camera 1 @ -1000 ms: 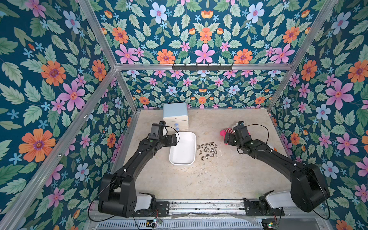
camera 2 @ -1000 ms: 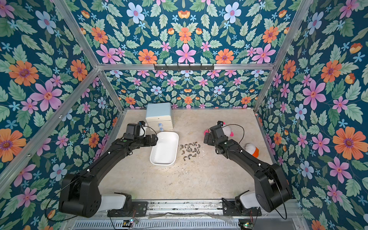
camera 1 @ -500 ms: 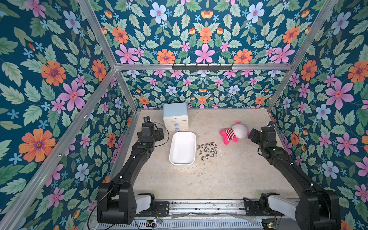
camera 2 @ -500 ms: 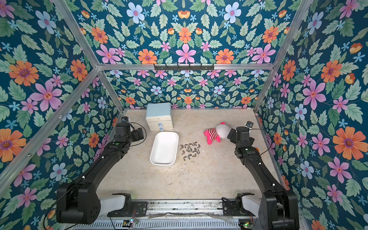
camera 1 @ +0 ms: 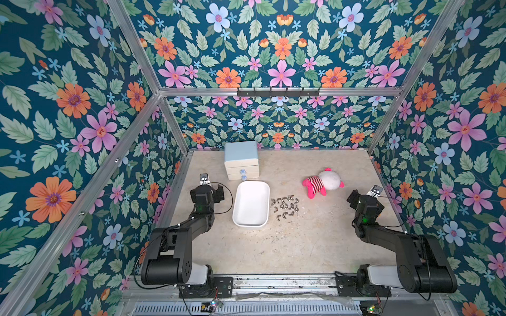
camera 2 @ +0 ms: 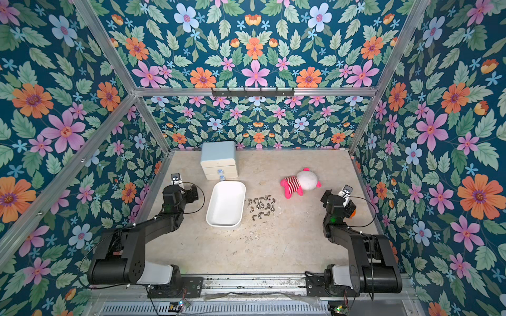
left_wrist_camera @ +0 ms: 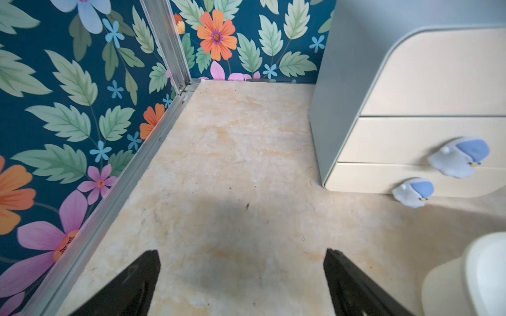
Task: Take out the wing nut from the storage box
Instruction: Reset both arms
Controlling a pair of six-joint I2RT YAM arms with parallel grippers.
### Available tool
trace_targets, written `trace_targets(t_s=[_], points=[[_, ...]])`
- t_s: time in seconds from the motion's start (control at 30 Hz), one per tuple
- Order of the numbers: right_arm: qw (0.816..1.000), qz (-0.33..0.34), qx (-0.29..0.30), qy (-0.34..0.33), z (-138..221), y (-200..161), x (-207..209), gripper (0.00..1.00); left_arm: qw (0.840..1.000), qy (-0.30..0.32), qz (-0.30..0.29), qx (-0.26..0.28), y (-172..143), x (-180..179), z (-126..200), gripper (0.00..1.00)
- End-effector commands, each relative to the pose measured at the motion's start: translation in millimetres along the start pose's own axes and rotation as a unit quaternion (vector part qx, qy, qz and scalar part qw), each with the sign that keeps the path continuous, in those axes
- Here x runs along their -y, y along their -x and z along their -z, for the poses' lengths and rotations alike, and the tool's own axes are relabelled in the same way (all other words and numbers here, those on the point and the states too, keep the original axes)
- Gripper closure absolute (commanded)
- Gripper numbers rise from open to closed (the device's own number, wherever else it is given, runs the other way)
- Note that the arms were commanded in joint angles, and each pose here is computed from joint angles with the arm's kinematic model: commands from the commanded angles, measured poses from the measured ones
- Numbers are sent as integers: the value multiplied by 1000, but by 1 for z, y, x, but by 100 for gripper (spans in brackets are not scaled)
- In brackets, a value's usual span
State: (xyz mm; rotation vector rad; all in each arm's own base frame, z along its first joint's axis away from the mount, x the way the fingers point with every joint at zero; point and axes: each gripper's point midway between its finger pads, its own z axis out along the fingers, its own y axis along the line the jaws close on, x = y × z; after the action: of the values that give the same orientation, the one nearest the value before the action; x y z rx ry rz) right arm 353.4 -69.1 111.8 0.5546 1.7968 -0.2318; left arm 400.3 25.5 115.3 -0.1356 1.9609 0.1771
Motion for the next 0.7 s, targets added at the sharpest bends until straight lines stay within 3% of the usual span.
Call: trace_targets(t_s=[0.0, 0.37, 0.47, 0.67], points=[[997, -17, 67, 43, 6, 24, -12, 1, 998, -31, 9, 51, 20, 8, 2, 1], [988, -21, 126, 86, 30, 21, -10, 1, 991, -50, 8, 125, -5, 10, 17, 0], [989, -19, 116, 91, 28, 19, -13, 1, 991, -83, -11, 105, -10, 23, 14, 0], [989, -17, 115, 92, 28, 19, -14, 1, 994, -51, 6, 96, -10, 12, 8, 0]])
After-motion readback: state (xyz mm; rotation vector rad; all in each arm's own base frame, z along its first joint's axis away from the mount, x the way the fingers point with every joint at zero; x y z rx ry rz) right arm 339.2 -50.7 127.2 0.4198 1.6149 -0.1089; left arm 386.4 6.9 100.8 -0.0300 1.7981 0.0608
